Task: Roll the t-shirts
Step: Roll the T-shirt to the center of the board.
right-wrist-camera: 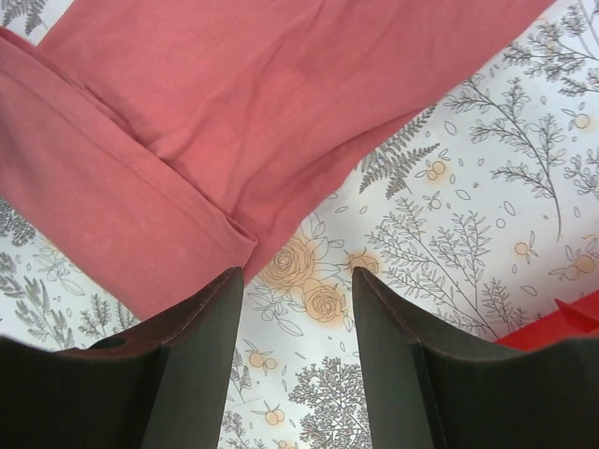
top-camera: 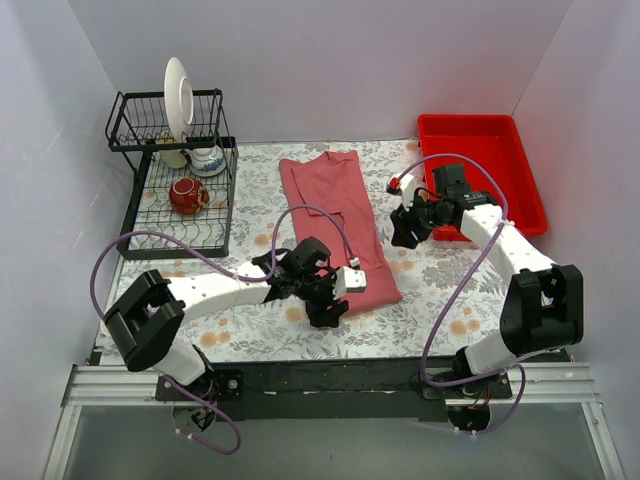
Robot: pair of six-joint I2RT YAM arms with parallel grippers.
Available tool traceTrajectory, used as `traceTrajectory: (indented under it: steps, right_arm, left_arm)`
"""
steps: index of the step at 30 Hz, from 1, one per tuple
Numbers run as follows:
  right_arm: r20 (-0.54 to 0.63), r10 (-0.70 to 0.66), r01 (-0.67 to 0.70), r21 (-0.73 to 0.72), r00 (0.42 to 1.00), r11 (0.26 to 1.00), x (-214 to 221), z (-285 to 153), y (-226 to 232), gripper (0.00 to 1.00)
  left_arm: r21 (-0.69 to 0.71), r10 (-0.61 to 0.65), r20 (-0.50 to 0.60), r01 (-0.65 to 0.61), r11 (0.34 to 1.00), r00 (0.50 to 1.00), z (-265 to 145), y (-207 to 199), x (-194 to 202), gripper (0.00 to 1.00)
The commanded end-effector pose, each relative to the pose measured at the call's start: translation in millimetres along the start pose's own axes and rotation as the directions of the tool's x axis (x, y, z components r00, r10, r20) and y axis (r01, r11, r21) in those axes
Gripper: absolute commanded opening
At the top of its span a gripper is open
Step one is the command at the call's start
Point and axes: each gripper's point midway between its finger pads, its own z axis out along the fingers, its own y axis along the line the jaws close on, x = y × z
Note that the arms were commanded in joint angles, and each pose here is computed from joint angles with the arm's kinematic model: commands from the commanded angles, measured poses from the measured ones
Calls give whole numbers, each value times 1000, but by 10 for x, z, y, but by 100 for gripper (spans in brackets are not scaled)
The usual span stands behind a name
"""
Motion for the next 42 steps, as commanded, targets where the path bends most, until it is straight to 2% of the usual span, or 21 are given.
traceTrajectory:
  steps: [1,6,8,9,10,12,14,16,17,18,20,25,26,27,28,32,37,42]
  right_arm:
    - [62,-29,25,67,998,997,-127,-150,-1,59]
    - [75,-49,44,73,996,996,15,-229,163,59]
    - [93,-100,90,106,991,990,19,-299,192,59]
    - [83,-108,99,108,991,989,131,-277,231,59]
    - [108,-173,157,139,979,978,95,-354,257,58]
    - [110,-235,215,166,966,962,201,-341,292,59]
    - [104,-308,282,209,946,936,208,-380,320,59]
    - [77,-329,315,148,941,937,361,-336,460,59]
    - [101,-404,398,74,909,915,374,-307,611,60]
    - [99,-418,419,12,903,908,465,-297,743,61]
    - [131,-480,487,-27,868,873,527,-245,900,63]
    - [186,-604,619,-29,775,785,495,-100,1139,69]
    - [197,-624,642,-47,757,765,521,-27,1246,74]
    - [208,-608,629,-44,766,776,506,-2,1290,85]
    - [250,-640,663,-12,727,748,375,26,1352,97]
    - [257,-639,663,-4,724,749,379,158,1457,99]
    - [243,-656,687,-60,714,725,498,307,1560,99]
    - [225,-684,700,14,694,714,510,472,1436,99]
  left_arm:
    - [-172,93,7,-91,981,996,146,291,4,55]
    - [-165,89,-76,-101,981,993,332,325,356,53]
    - [-200,92,-109,-113,973,990,347,377,475,48]
    - [-200,88,-144,-116,973,986,377,375,596,43]
    - [-210,91,-165,-125,970,982,378,398,654,27]
    - [-220,65,-193,-108,970,979,383,423,766,10]
    - [-147,-14,-184,-14,989,983,372,322,756,0]
    - [-58,-106,-108,100,993,988,241,364,607,0]
    - [39,-164,-71,167,985,984,193,236,527,0]
    - [40,-212,-49,214,976,976,112,322,516,0]
    - [137,-254,-27,256,957,967,20,253,378,0]
    - [272,-359,40,336,902,932,-135,266,99,0]
    - [288,-366,47,338,896,930,-135,263,63,0]
    - [314,-372,60,336,888,926,-150,257,-1,0]
    - [325,-378,67,338,883,923,-154,257,-44,0]
    - [360,-408,86,354,863,909,-193,294,-121,0]
    - [403,-454,77,389,828,887,-233,338,-139,0]
    - [387,-452,90,387,837,887,-281,412,-111,0]
